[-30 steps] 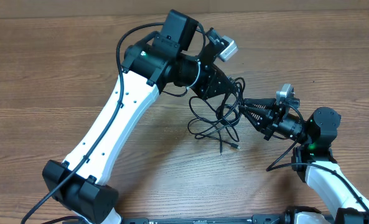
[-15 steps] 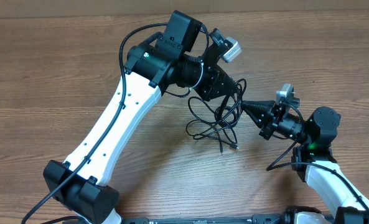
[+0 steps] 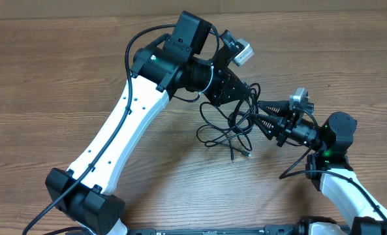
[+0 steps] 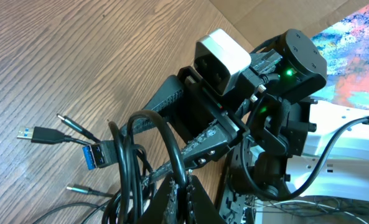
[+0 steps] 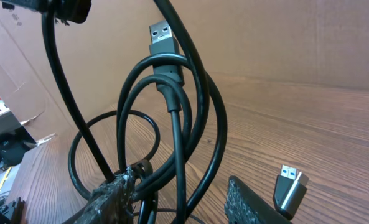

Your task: Untangle cables

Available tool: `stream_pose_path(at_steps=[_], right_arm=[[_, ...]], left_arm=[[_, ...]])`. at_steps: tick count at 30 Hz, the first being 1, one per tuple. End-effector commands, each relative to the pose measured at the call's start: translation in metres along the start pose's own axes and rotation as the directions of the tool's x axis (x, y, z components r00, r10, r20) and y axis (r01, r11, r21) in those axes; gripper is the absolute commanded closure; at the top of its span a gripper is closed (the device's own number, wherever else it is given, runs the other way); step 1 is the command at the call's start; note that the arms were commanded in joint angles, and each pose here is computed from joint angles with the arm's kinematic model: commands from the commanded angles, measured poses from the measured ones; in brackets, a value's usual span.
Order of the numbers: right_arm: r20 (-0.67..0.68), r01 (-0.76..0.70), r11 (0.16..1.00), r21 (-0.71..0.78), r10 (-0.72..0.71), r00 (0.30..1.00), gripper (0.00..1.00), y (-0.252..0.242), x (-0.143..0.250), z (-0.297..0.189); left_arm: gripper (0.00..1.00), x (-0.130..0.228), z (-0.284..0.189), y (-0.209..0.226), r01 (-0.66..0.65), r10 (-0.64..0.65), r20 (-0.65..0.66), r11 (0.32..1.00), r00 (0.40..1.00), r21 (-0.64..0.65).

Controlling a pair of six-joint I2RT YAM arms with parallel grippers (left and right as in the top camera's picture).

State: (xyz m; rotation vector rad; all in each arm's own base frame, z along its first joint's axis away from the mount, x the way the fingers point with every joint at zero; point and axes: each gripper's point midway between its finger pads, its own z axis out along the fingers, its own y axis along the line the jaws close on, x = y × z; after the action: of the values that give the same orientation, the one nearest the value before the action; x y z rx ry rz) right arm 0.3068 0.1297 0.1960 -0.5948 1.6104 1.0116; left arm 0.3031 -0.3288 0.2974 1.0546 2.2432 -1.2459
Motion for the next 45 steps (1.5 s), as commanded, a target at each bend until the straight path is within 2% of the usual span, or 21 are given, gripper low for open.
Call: stream_pose_path(at_steps=[1,3,6,10,21,26,30,34,41,45], right_arm=[[0.007,0.03,1.0,-0.004,-0.03,1.0,0.54,0.0,-0.005,0.001],[0.006,0.041,0.999,-0.004,-0.041,0.999,0.6,0.0,-0.005,0.001],[0.006,0.041,0.999,-0.005,-0.041,0.999,0.84,0.0,-0.005,0.001],[0.004,0.038,0.999,-0.009,-0.038,0.999,0.96,0.001,-0.005,0.001],[-0.009,0.038,0.996,-0.077,-0.039,0.999,0.96,0.012,-0.002,0.001],[-0.026,0.04,0.984,-0.174,-0.045,0.999,0.96,0.029,0.001,-0.001],[-0.033,0.057,0.964,-0.26,-0.068,0.997,0.96,0.044,0.003,-0.005],[-0.022,0.11,0.932,-0.345,-0.125,0.992,0.96,0.059,0.001,-0.009],[-0.009,0.176,0.87,-0.46,-0.203,0.979,0.96,0.08,0.002,-0.018],[-0.009,0.176,0.869,-0.462,-0.203,0.979,0.96,0.08,0.002,-0.018]], left_arm=[[0.96,-0.003,0.001,-0.013,-0.023,0.023,0.009,0.998,1.0,0.065],[0.95,-0.004,0.001,-0.013,-0.024,0.023,0.009,0.998,1.0,0.066],[0.96,-0.004,0.001,-0.013,-0.025,0.024,0.01,0.998,1.0,0.064],[0.96,-0.004,0.001,-0.012,-0.027,0.026,0.012,0.998,1.0,0.057],[0.95,-0.01,0.001,-0.01,-0.049,0.048,0.031,0.998,0.998,0.046],[0.95,-0.009,0.0,0.023,0.013,-0.009,0.026,0.989,1.0,-0.145],[0.96,-0.008,-0.01,0.059,0.129,-0.114,0.063,0.93,0.991,-0.345],[0.95,-0.007,-0.019,0.079,0.224,-0.19,0.119,0.863,0.974,-0.453],[0.95,-0.007,-0.032,0.1,0.337,-0.266,0.208,0.764,0.941,-0.55],[0.95,-0.006,-0.034,0.103,0.348,-0.27,0.219,0.747,0.938,-0.566]])
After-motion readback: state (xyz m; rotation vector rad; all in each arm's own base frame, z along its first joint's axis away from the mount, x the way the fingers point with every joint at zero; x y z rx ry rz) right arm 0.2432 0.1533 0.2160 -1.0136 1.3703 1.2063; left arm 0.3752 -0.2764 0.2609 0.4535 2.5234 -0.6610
